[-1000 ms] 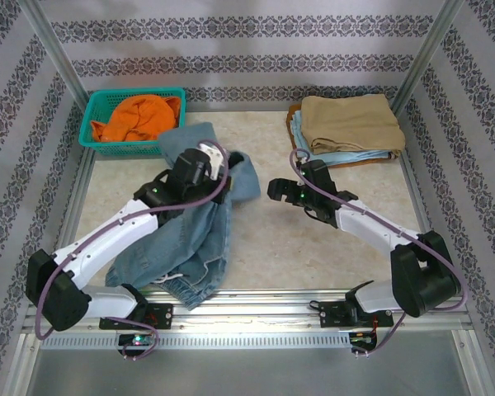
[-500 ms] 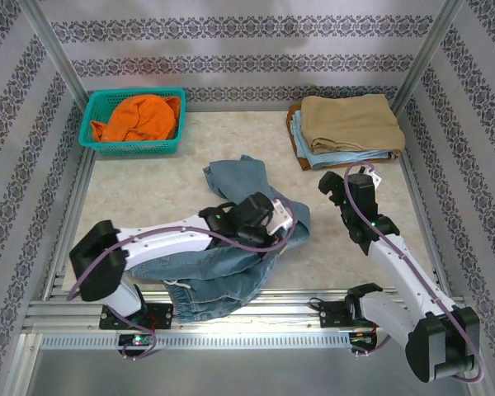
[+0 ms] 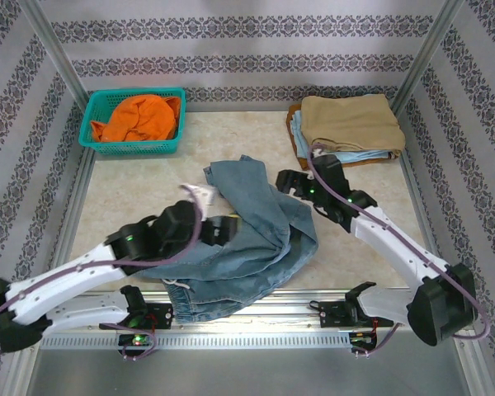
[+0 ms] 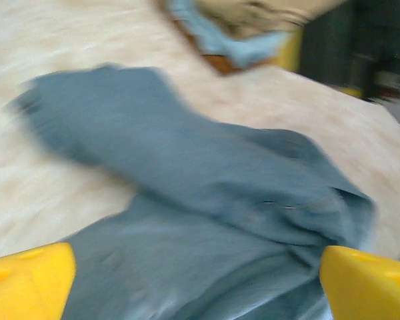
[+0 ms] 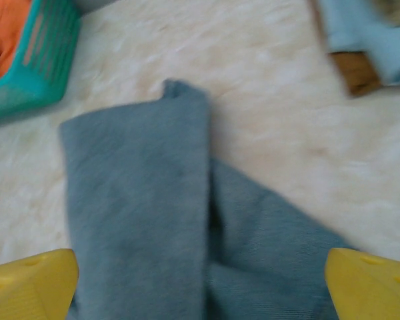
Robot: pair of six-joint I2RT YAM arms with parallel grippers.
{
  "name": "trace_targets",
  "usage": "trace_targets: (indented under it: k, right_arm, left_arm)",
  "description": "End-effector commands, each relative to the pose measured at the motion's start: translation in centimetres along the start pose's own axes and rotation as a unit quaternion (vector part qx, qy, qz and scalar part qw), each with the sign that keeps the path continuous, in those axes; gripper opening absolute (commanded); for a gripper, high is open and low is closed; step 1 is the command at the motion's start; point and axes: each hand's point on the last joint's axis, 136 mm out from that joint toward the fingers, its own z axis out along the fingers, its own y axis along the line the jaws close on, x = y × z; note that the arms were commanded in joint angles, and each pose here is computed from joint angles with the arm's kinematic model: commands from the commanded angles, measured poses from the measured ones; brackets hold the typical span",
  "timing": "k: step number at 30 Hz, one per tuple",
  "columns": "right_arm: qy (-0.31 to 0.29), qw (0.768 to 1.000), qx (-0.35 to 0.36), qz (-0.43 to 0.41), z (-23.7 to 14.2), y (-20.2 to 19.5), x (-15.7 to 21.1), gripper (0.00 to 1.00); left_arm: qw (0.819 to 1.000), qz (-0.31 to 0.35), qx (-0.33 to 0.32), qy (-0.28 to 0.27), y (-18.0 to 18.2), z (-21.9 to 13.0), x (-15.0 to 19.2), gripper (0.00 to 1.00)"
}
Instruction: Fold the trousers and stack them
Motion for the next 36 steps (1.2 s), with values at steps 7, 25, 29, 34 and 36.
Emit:
trace_targets:
  k: [7,25,29,34,36]
  right_arm:
    - [0.135,0.989,0.011,-0.055,1.0,1.2,5.9,0.95]
    - [0.198,0.978,-0.071,-0.005,-0.8,1.8,12.0,0.5]
    - [0.182,0.98,-0.081,-0.007,-1.5,2.6,10.8,0.18]
    - [0.135,0.987,-0.089,-0.01,-3.5,3.4,8.4,0.0]
    - [0.112,0.99,-0.085,-0.007,-4.8,3.4,7.4,0.0]
  left_arm:
    - [0.95,-0.222,-0.214,0.045,14.6,-5.2,11.6,0.88]
    - [0.928,-0.249,-0.246,0.129,15.1,-0.3,19.7,0.66]
    - [0.934,-0.236,-0.24,0.117,15.2,-0.2,19.2,0.03]
    - [0.952,-0.207,-0.214,0.071,14.7,-1.7,15.4,0.0]
    - [0.959,-0.198,-0.2,0.045,14.4,-2.5,13.5,0.0]
